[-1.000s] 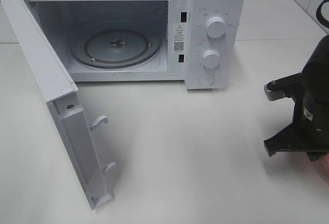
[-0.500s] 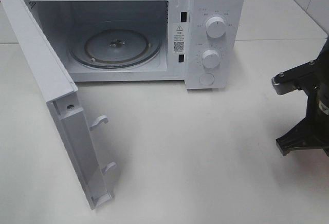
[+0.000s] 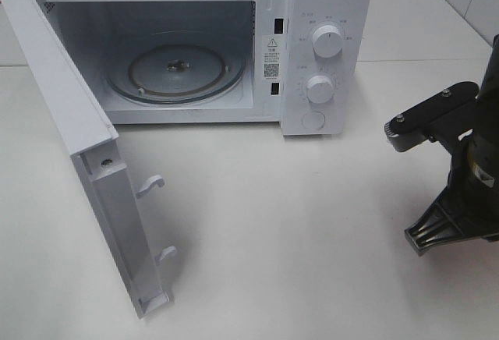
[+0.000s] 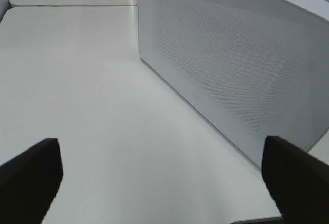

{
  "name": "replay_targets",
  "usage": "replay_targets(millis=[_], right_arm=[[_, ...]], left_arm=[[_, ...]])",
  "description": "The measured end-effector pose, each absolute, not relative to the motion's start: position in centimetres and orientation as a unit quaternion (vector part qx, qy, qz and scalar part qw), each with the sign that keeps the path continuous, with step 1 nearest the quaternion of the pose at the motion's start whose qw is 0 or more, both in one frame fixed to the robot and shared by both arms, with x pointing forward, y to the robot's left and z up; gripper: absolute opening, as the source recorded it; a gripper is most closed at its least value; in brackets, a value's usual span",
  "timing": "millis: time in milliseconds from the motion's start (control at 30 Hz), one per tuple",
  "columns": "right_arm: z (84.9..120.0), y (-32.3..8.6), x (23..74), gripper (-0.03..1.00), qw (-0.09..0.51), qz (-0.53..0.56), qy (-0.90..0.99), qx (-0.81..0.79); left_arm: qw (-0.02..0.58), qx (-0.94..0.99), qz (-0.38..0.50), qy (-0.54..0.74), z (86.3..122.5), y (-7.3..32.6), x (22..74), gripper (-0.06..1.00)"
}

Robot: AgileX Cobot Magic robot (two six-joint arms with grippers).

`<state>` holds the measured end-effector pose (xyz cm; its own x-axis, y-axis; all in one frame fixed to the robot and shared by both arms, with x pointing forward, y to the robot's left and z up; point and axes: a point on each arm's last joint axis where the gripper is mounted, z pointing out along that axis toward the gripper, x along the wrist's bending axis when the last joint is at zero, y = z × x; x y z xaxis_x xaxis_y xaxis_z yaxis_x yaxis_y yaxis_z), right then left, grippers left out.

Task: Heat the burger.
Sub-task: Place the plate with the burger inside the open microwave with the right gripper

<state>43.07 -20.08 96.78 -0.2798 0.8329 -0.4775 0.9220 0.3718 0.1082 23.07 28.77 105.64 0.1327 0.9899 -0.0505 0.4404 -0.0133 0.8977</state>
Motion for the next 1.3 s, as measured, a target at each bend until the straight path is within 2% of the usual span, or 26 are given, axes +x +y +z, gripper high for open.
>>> replay_targets(millis=[733, 1300], right_arm=[[96.8, -15.2, 39.4, 0.03, 0.245, -0.081, 0.886, 0.385], [97.0, -14.4, 39.9, 0.03, 0.27, -0.069, 0.923, 0.267]], left_arm=[[0.413, 0.629, 0.333, 0.568, 105.6, 28.8, 23.1, 0.97], [0.413, 0.629, 0.333, 0.568, 105.6, 28.8, 23.1, 0.97]])
